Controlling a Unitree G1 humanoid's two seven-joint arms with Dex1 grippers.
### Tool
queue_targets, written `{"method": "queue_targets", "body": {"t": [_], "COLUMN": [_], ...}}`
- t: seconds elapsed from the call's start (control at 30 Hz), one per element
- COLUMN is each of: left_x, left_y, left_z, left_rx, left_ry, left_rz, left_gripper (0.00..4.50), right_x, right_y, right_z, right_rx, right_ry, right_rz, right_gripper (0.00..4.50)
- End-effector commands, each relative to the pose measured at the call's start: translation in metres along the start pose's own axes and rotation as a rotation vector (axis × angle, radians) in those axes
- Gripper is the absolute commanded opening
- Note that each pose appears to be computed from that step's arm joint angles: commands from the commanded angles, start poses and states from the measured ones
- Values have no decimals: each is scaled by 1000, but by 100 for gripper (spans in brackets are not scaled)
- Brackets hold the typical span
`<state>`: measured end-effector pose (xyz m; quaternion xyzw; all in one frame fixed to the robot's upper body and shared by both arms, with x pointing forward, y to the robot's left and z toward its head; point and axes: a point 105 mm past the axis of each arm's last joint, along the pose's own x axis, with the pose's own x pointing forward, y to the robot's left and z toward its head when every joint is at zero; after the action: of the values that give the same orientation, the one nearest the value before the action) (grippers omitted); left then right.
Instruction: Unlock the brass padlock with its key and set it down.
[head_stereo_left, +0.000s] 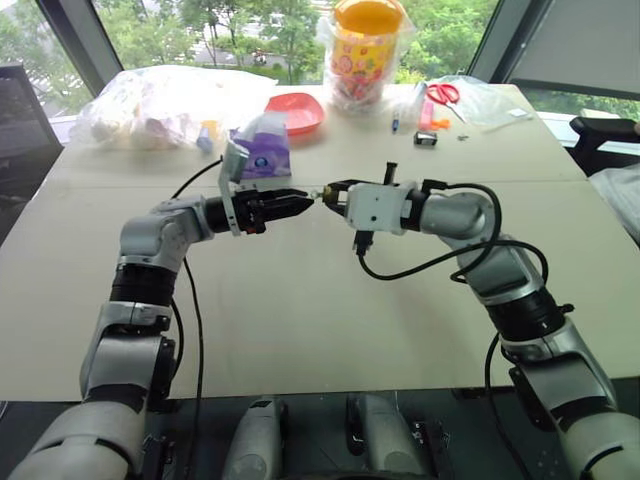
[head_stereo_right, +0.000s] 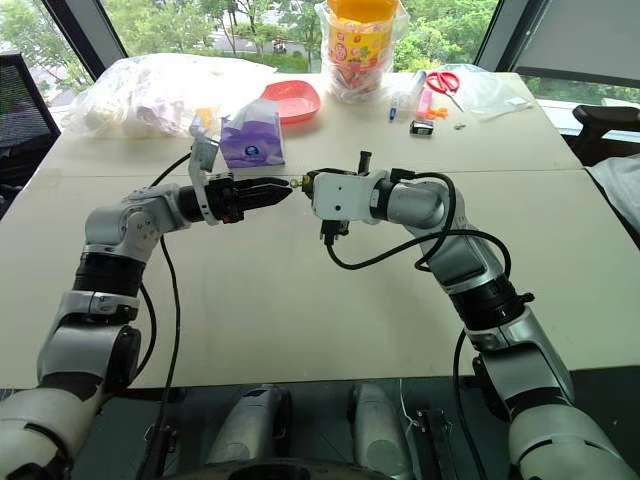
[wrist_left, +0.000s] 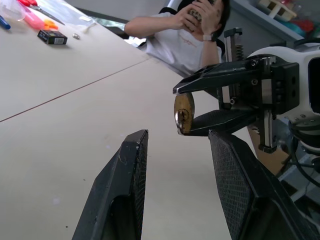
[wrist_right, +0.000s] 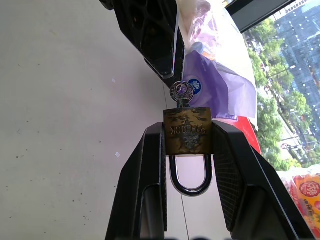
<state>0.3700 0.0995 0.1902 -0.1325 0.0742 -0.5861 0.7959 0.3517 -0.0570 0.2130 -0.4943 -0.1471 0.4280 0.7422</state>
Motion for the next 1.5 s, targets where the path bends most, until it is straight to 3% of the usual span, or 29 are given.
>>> {"method": "queue_targets", "body": {"t": [0.03, 0.23, 0.33, 0.43, 0.67, 0.93, 1.13, 1.2, 1.37, 1.5], "left_x": [7, 12, 12, 13, 14, 17, 16, 16, 2, -7], "left_y": [-3, -4, -5, -6, -5, -1, -4, -7, -15, -19], "left_z": [14, 14, 13, 13, 13, -7, -10, -6, 0, 4], "left_rx": [54, 51, 47, 45, 77, 504, 729, 669, 245, 112], "left_ry": [-24, -44, -46, -47, -38, 196, 281, 255, 182, 133], "left_rz": [-25, -35, -42, -47, -32, -14, -55, -71, -123, -135], "left_gripper": [196, 196, 113, 2, 2, 2, 2, 2, 2, 2], "right_x": [-6, -5, -5, -5, -5, -6, -7, -7, -8, -10], "right_y": [-11, -9, -8, -8, -5, 2, 7, 8, 5, 0], "right_z": [12, 13, 14, 14, 13, 11, 11, 11, 10, 9], "right_rx": [-34, -32, -32, -31, -25, 23, 51, 50, 14, -1], "right_ry": [-31, -33, -33, -33, -29, -29, -26, -24, -11, -6], "right_rz": [-46, -39, -36, -34, -21, 24, 54, 55, 37, 15], "right_gripper": [69, 69, 69, 69, 69, 69, 69, 69, 69, 69]}}
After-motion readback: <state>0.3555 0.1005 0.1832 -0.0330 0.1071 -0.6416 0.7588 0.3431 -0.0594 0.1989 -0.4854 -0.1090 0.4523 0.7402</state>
